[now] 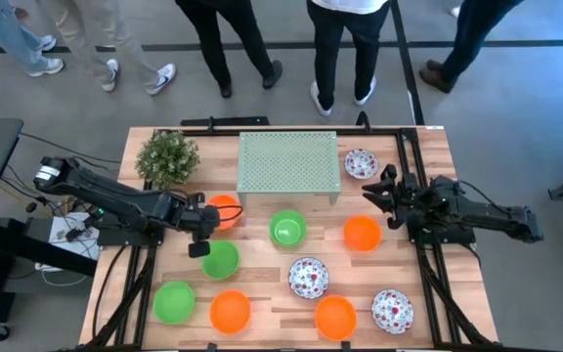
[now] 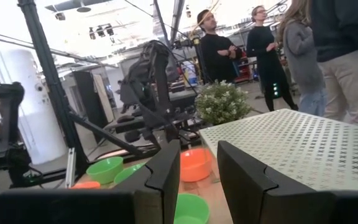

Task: Pick & Place Mini bowls
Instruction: Put the orange bowl on the shelf

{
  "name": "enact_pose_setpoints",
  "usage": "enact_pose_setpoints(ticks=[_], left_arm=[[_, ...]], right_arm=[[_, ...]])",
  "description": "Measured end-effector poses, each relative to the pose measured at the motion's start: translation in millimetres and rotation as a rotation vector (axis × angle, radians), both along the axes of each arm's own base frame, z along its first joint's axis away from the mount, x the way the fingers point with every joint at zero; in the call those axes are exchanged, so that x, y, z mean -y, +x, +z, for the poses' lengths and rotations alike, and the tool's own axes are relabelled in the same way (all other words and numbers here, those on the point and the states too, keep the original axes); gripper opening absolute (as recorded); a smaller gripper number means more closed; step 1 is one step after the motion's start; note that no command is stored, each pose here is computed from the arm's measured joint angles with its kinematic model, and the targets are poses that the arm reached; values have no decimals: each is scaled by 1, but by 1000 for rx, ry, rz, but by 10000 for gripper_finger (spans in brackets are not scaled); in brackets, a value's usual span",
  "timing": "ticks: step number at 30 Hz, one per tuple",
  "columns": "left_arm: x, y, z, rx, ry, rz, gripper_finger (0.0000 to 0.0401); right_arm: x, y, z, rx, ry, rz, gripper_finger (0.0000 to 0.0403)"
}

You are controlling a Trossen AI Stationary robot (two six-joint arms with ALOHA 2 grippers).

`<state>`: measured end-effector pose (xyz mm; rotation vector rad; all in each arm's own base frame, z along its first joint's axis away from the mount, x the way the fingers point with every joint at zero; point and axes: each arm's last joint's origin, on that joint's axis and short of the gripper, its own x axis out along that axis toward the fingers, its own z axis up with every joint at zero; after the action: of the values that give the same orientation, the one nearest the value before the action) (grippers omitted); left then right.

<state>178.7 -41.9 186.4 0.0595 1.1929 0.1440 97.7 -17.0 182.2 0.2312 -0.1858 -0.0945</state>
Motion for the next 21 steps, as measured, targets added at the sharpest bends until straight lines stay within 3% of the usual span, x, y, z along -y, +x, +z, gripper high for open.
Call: enact_pose_setpoints(ticks=[10, 16, 21], left_arm=[[1, 13, -26, -98, 102, 1, 108], [2, 17, -32, -108, 106, 0, 103], [3, 17, -30, -96, 103, 0, 40]], right_arm=[[0, 0, 1, 5, -1, -5, 103], [0, -1, 3, 13, -3, -4, 103], [0, -1, 4, 13, -3, -4, 103]])
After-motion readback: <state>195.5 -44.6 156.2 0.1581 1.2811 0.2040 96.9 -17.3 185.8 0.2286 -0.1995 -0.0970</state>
